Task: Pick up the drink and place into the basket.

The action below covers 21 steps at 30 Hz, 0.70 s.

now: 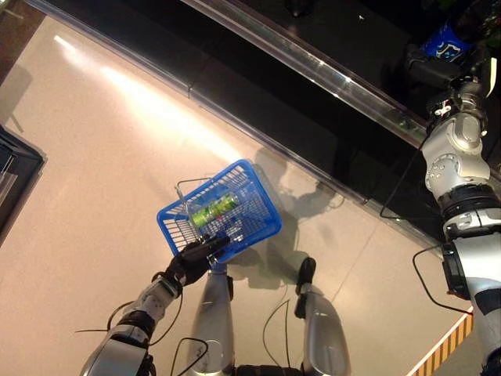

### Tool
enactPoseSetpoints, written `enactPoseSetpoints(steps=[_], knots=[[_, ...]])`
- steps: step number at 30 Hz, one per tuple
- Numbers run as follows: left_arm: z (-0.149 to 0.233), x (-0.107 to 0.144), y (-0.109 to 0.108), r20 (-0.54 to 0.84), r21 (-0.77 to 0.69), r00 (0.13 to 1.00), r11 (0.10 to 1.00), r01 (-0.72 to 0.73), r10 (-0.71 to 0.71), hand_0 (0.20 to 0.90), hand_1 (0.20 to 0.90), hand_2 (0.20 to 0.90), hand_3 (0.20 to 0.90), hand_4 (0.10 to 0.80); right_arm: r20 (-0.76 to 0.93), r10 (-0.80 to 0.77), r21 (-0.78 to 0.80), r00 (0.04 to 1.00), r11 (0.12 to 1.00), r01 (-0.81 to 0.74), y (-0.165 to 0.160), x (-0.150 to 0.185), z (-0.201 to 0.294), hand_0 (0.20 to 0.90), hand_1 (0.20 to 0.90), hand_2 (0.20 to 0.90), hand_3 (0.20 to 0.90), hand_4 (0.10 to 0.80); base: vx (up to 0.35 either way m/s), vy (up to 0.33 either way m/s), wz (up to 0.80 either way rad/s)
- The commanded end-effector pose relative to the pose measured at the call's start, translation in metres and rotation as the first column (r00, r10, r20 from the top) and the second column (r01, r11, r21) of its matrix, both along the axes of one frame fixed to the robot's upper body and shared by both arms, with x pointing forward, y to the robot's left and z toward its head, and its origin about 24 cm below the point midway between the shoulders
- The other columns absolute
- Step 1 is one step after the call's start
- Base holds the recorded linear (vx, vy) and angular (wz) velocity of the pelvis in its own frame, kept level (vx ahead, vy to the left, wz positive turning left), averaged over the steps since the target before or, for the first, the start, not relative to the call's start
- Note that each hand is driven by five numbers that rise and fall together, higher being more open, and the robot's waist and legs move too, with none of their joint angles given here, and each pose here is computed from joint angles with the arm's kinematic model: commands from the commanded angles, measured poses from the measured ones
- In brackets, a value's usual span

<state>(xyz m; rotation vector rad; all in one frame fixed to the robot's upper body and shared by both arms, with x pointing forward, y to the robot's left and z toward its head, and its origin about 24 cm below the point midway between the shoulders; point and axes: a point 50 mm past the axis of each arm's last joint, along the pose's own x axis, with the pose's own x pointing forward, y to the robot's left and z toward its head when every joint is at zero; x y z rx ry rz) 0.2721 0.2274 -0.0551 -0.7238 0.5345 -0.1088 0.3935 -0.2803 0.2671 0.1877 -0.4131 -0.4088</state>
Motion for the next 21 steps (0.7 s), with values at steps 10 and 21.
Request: enactPoseSetpoints(steps=[10, 21], knots=[[-0.012, -0.024, 0.0, -0.012, -0.029, 0.993, 0.993, 0.114, -0.115, 0.3, 0.3, 0.3, 0.2, 0.1, 0.276, -0.018, -0.099, 0.961, 0.994, 0.047, -0.014, -0.026, 0.093, 0.9, 0.9, 0.9, 0.9, 0.8, 0.0, 0.0, 0.0], [-0.014, -0.026, -0.007, -0.008, -0.043, 0.992, 0.991, 0.128, -0.129, 0.3, 0.3, 0.3, 0.2, 0.1, 0.295, 0.051, -0.094, 0.954, 0.995, -0.024, -0.002, -0.022, 0.096, 0.3, 0.3, 0.3, 0.2, 0.1, 0.0, 0.0, 0.0]])
